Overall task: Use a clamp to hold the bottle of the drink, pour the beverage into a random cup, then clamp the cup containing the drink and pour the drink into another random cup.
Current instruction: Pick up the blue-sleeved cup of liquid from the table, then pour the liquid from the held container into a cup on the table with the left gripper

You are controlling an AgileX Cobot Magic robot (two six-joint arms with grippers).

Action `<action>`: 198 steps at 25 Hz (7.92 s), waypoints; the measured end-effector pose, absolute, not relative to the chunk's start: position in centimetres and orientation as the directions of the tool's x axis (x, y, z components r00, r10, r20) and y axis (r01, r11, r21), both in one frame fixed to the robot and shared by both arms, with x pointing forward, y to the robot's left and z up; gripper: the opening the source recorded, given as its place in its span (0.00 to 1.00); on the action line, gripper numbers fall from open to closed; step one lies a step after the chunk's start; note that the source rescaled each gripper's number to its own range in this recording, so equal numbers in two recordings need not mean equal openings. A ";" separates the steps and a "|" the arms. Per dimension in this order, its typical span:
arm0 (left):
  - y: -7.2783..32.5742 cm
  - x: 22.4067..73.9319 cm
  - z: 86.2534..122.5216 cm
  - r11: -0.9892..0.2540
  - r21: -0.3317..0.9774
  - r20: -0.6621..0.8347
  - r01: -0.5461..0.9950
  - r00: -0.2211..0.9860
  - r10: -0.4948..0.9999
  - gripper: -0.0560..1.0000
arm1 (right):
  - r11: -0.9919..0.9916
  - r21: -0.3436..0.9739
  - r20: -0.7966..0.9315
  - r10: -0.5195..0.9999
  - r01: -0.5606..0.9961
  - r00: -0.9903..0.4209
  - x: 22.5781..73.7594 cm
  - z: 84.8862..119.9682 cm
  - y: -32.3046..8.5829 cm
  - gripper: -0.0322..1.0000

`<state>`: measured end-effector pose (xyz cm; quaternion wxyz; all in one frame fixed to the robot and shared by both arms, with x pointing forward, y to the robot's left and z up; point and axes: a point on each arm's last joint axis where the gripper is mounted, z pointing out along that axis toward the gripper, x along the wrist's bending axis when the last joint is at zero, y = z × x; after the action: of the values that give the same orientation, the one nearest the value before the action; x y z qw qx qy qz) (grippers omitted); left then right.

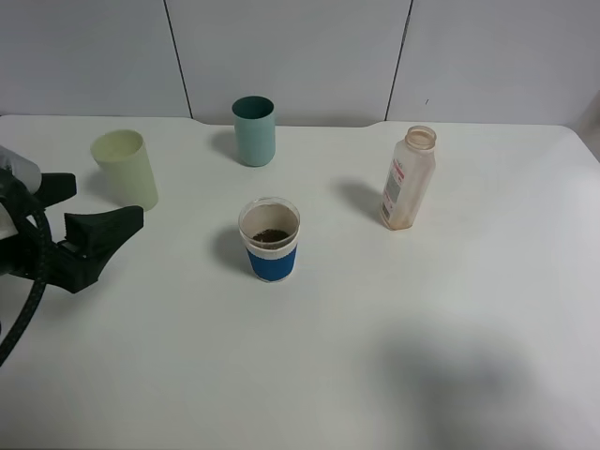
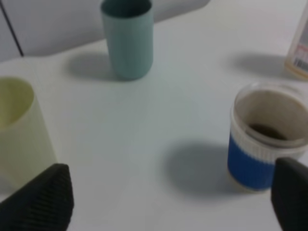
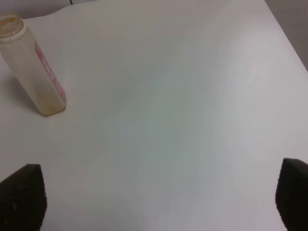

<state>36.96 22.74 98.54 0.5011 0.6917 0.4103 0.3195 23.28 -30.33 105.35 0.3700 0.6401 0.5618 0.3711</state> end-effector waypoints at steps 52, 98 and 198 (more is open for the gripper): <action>17.3 40.9 86.9 -0.235 0.916 -0.046 0.324 0.667 0.744 0.63 | -0.095 0.891 0.059 0.994 0.445 0.093 23.3 105.4 -30.3 1.00; 12.4 45.9 84.4 -0.211 0.938 -0.082 0.275 0.768 0.636 0.63 | -0.095 0.891 0.059 0.994 0.445 0.093 23.3 105.4 -30.3 1.00; 24.3 48.4 88.3 0.013 0.951 -0.138 0.310 0.385 0.913 0.06 | -0.095 0.891 0.059 0.994 0.445 0.093 23.3 105.4 -30.3 1.00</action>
<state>48.42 24.31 88.25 0.5290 0.6424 0.4759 0.2847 23.28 -30.33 105.35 0.3700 0.6401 0.5618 0.3711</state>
